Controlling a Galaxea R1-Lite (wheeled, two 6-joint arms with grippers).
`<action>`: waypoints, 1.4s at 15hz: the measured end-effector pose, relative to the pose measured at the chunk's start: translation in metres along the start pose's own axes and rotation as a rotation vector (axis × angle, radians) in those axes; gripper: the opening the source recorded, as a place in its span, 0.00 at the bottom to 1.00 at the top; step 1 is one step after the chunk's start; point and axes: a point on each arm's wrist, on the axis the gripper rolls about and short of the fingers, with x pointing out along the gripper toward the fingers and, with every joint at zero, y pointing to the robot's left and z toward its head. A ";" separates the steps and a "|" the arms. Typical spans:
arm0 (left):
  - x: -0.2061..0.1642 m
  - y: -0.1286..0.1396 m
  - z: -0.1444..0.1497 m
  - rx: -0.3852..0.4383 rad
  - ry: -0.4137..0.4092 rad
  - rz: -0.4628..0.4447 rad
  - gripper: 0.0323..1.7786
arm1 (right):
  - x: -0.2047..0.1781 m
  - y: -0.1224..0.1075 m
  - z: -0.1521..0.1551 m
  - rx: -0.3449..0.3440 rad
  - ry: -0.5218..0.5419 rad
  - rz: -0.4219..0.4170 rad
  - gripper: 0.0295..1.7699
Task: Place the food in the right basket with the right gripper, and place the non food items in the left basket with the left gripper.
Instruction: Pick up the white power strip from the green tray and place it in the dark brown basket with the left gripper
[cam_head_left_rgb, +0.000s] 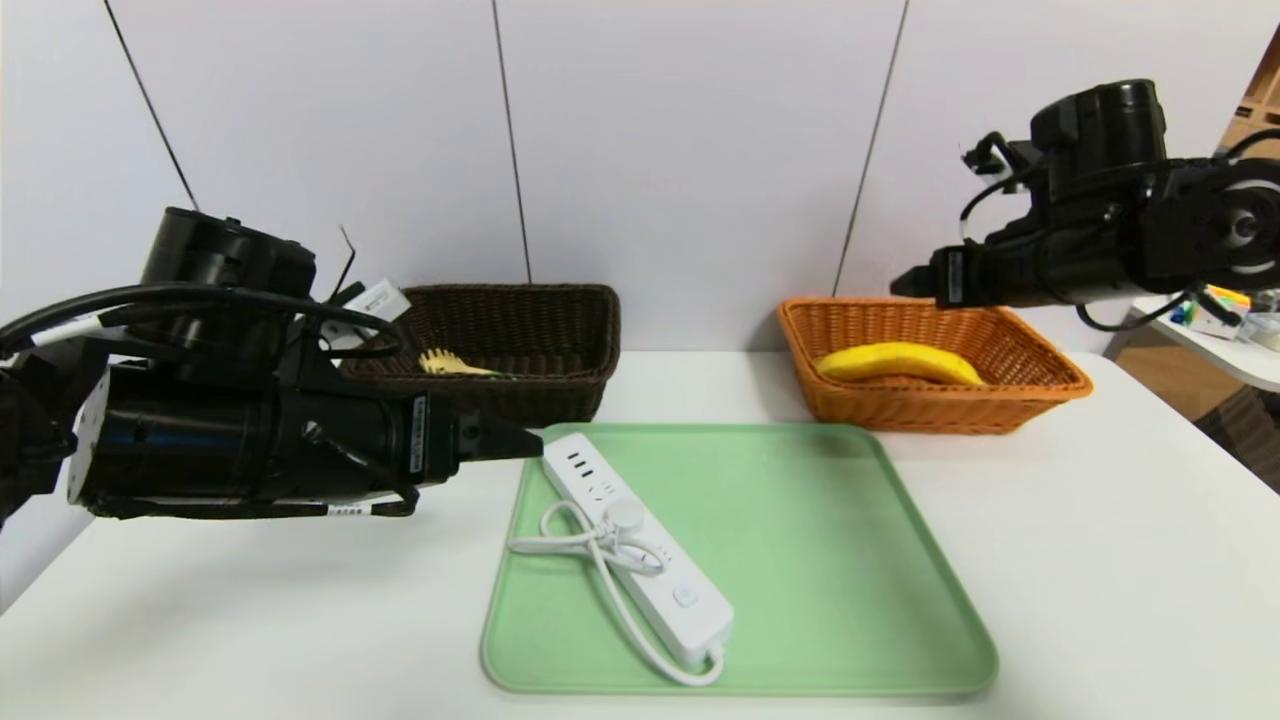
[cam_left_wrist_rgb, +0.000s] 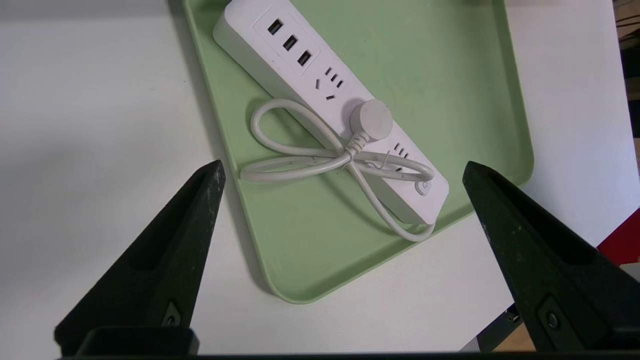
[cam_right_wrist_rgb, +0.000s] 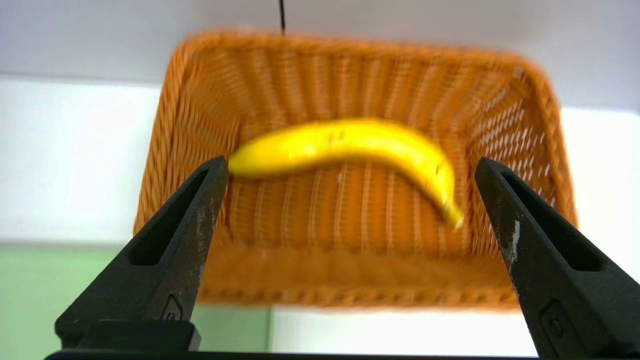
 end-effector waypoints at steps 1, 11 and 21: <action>-0.002 -0.001 0.001 0.006 -0.011 -0.007 0.95 | -0.008 0.002 -0.010 -0.006 0.025 0.009 0.96; -0.028 -0.019 0.001 0.064 -0.074 -0.073 0.95 | -0.126 0.017 -0.083 -0.072 0.106 0.352 0.96; -0.004 -0.067 -0.009 0.285 0.017 -0.213 0.95 | -0.151 0.022 -0.117 -0.148 0.139 0.506 0.96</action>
